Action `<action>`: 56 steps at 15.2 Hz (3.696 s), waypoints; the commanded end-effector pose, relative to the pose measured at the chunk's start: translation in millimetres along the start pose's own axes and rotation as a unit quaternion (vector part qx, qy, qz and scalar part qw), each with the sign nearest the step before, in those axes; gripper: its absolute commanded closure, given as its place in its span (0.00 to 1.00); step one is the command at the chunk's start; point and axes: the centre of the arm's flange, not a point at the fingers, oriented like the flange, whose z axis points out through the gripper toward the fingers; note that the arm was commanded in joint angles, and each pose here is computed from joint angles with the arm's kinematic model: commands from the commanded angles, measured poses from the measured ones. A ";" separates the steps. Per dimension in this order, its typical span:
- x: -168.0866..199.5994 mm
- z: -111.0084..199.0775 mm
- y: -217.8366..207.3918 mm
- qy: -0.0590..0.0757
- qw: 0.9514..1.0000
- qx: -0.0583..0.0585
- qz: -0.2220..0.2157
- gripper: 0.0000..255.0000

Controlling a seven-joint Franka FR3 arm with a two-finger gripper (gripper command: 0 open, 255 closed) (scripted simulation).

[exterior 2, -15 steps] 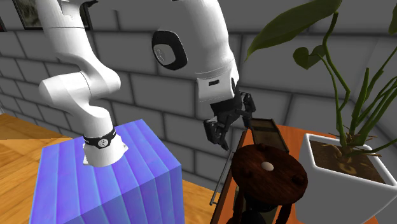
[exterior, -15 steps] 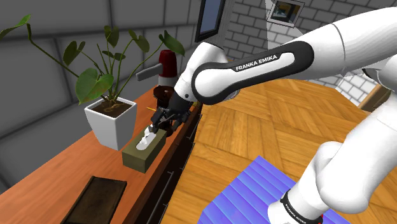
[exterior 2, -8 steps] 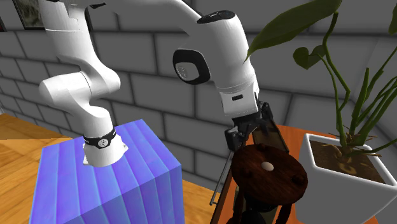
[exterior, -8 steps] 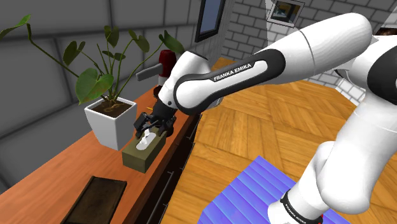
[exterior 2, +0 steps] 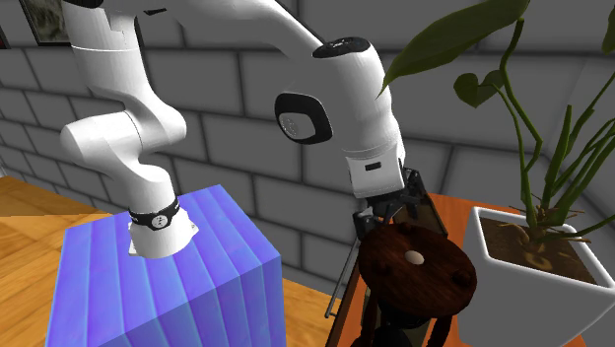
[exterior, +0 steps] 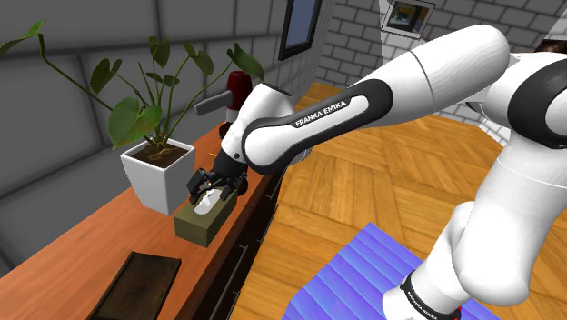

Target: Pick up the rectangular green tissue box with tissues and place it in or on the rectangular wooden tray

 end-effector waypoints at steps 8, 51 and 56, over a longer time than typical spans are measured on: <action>0.0 0.1 -0.7 0.000 1.000 0.000 0.000 1.00; -72.5 -97.1 -203.4 0.000 1.000 0.000 0.000 1.00; -105.5 -91.8 -260.3 0.000 1.000 0.000 0.000 1.00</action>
